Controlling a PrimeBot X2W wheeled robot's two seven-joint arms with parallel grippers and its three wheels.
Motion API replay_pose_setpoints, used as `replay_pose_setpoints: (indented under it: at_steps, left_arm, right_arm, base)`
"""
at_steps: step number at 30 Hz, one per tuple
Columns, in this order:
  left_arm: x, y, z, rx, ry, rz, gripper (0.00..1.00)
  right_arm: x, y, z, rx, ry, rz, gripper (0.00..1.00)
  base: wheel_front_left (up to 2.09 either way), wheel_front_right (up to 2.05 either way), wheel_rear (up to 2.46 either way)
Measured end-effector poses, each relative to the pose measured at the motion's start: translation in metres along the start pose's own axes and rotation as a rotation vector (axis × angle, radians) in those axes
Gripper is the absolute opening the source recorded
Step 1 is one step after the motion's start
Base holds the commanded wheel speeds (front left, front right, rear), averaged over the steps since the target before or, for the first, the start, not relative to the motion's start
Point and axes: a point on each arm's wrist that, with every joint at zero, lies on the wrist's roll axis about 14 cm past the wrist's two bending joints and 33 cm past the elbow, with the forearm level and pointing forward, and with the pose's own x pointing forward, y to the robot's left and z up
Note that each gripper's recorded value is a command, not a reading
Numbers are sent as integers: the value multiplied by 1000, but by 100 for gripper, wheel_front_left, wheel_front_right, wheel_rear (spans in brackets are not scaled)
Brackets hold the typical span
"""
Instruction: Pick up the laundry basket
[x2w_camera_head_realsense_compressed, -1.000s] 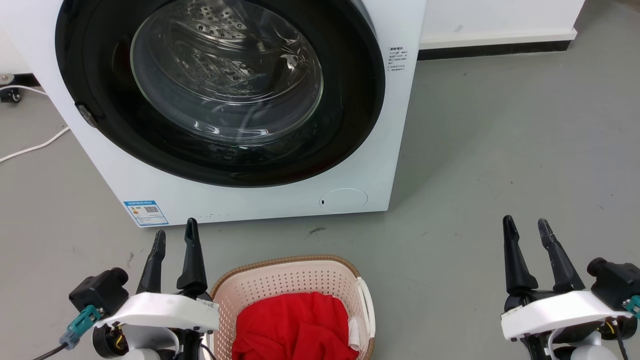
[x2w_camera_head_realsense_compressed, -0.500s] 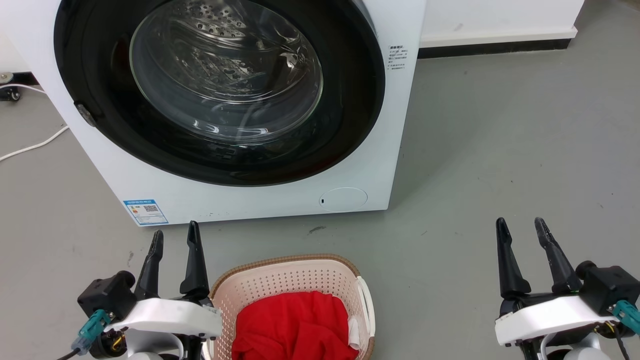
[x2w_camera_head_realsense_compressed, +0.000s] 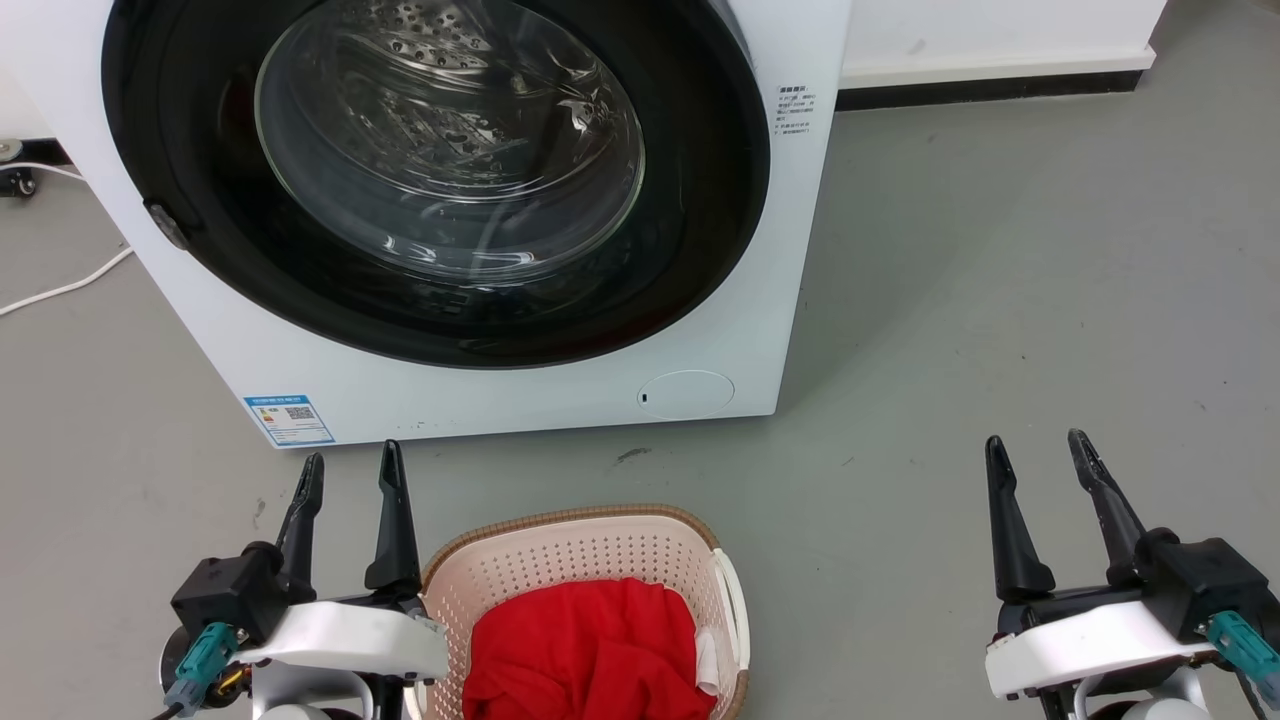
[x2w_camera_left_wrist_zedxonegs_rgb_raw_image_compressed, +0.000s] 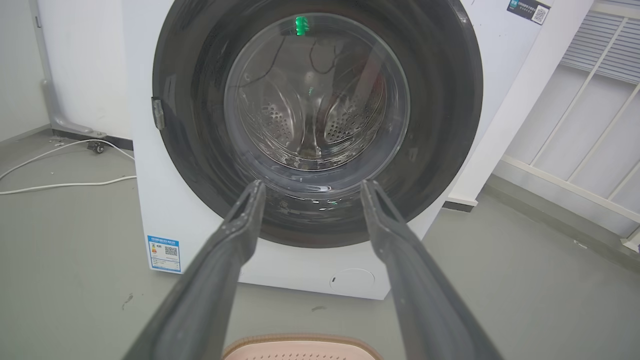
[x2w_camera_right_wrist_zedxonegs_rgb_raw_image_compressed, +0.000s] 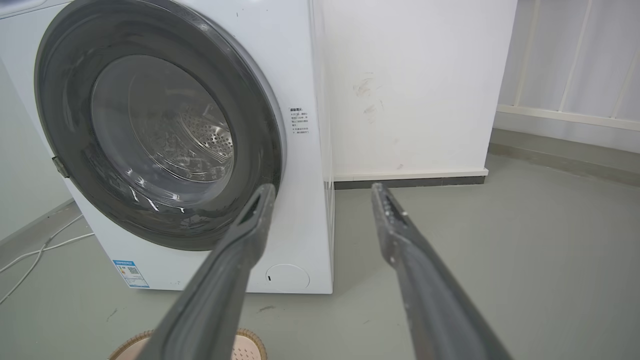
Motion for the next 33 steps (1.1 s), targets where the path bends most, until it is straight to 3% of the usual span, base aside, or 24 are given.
replay_pose_setpoints:
  at_steps: [24,33]
  left_arm:
    - [1,-6,3,165,-33,-37,100]
    - [-1,-3,1,169,-26,-29,100]
  right_arm:
    - [1,8,8,-158,-41,45,100]
    - [0,6,9,-152,-45,36,100]
  base:
    - [0,0,0]
    - [0,0,0]
